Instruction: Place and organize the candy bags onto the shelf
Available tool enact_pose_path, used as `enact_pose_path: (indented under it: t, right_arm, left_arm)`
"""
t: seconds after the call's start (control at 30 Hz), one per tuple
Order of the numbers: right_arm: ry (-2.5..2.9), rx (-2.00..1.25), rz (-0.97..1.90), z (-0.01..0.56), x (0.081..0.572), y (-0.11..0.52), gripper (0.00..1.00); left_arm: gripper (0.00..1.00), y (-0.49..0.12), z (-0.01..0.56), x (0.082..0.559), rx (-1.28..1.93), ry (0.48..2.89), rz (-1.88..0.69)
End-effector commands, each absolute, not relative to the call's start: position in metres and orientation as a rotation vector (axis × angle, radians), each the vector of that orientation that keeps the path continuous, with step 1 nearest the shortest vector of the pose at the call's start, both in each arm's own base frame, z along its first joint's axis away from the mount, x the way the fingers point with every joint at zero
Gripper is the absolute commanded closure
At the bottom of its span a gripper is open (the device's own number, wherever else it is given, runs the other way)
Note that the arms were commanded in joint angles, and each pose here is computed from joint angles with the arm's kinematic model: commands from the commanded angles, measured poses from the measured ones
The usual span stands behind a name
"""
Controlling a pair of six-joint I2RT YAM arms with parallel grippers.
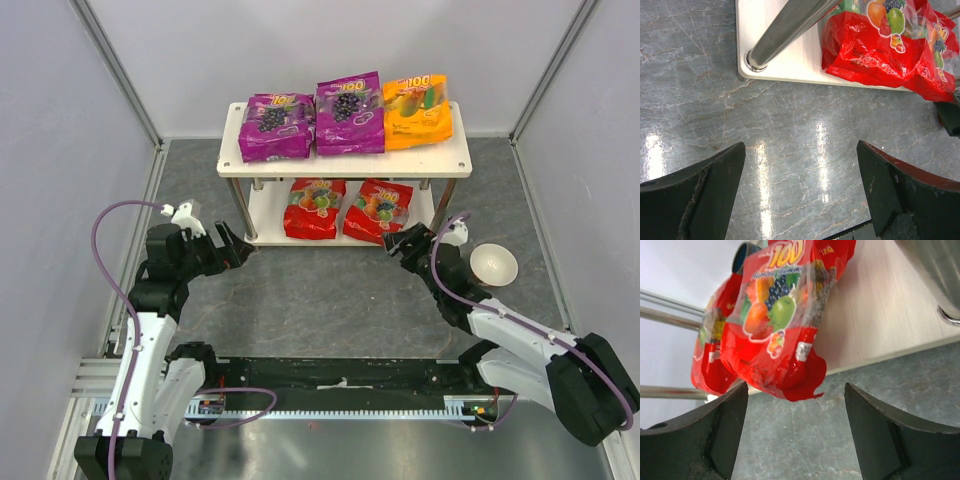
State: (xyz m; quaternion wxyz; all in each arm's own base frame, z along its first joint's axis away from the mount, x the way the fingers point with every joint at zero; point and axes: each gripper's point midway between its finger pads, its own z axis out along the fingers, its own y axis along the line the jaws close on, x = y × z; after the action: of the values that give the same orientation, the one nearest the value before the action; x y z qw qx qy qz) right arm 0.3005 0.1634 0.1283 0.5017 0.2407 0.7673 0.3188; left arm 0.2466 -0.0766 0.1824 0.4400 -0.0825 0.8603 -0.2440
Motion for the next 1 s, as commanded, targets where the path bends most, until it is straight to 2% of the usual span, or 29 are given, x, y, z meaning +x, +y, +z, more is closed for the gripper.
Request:
enact_pose_path:
  t: [0.0,0.17,0.27,0.37,0.5,0.97]
  right_arm:
    - [1.679,0.652,0.868,0.16,0.318,0.166,0.16]
    - [1.669,0.662,0.869,0.158,0.325,0.168,0.18]
    - [1.683,0.653,0.88,0.154,0.328,0.174,0.25]
    - [1.689,0.638,0.892,0.153,0.333,0.18,0.34]
    - [1.713,0.595,0.888,0.151,0.337,0.187,0.53]
    - [1.85,0.314,0.713,0.148,0.349,0.197,0.98]
  left_arm:
    - [0.01,-0.081,0.193,0.252,-0.202,2.092,-0.644]
    - [0.01,-0.08,0.193,0.252,-0.204,2.094,-0.643]
    - [0.01,-0.081,0.192,0.252,-0.203,2.097,-0.644]
    - [0.01,-0.08,0.194,0.252,-0.203,2.092,-0.643]
    - [0.01,-0.08,0.193,0.252,-0.204,2.095,-0.643]
    - [0.01,-0.08,0.193,0.252,-0.201,2.094,-0.639]
